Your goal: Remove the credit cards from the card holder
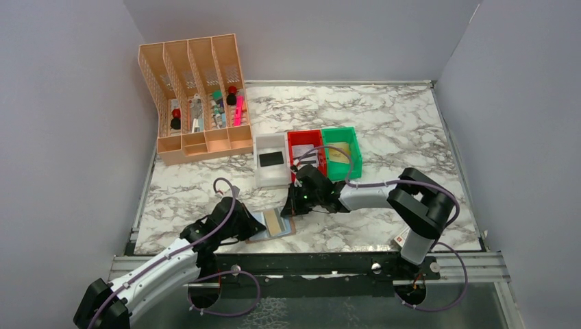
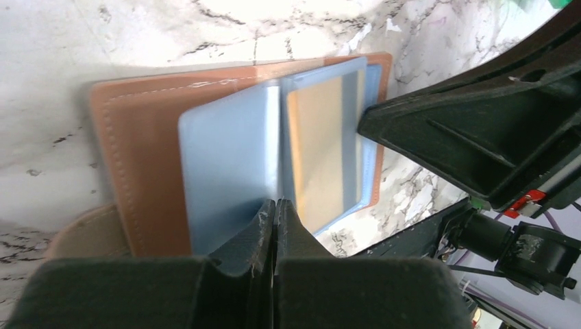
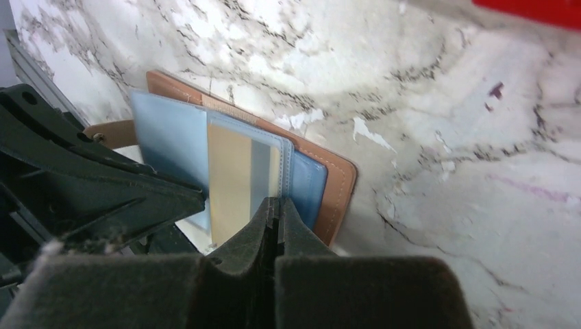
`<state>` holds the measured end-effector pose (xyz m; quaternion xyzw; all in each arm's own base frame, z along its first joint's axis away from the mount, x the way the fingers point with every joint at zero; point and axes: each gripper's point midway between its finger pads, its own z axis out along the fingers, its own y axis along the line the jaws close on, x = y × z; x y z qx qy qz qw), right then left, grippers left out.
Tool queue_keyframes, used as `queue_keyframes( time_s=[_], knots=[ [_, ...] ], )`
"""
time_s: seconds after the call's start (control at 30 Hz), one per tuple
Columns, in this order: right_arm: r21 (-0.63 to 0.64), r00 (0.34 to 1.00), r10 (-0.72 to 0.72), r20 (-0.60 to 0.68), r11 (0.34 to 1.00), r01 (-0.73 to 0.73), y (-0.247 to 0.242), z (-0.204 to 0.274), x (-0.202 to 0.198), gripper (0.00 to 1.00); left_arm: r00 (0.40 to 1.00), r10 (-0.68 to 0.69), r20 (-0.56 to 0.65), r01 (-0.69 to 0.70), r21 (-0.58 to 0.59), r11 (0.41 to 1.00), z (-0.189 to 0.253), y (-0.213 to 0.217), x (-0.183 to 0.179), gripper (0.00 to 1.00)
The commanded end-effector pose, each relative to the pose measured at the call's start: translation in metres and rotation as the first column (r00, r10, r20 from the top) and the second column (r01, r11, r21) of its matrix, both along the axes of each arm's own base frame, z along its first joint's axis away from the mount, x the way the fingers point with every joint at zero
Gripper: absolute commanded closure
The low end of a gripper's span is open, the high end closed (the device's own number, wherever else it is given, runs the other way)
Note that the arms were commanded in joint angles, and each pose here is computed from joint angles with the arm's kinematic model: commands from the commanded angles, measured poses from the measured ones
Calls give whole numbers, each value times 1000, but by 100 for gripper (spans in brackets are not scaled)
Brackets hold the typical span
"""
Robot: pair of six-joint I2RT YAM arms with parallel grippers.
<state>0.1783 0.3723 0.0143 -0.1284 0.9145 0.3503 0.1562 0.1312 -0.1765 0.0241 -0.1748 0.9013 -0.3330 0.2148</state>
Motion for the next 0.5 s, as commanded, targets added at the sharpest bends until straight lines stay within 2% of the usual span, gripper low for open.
queue_keyframes(
  time_s=[0.0, 0.23, 0.37, 0.47],
  knots=[
    [-415, 989, -86, -116, 909, 31, -103, -81, -44, 99, 1000, -4, -6, 5, 36, 999, 2, 4, -1, 100],
    [-360, 991, -58, -119, 933, 11, -97, -70, -47, 98, 1000, -15, 18, 15, 29, 999, 7, 1, 4, 99],
    [-274, 995, -5, -103, 961, -24, -79, -48, -44, 91, 998, -28, 59, 29, -25, 999, 14, -9, 9, 84],
    [-219, 996, 39, -80, 974, -56, -63, -28, -39, 88, 997, -38, 68, 41, -43, 998, 16, -14, 12, 78]
  ],
)
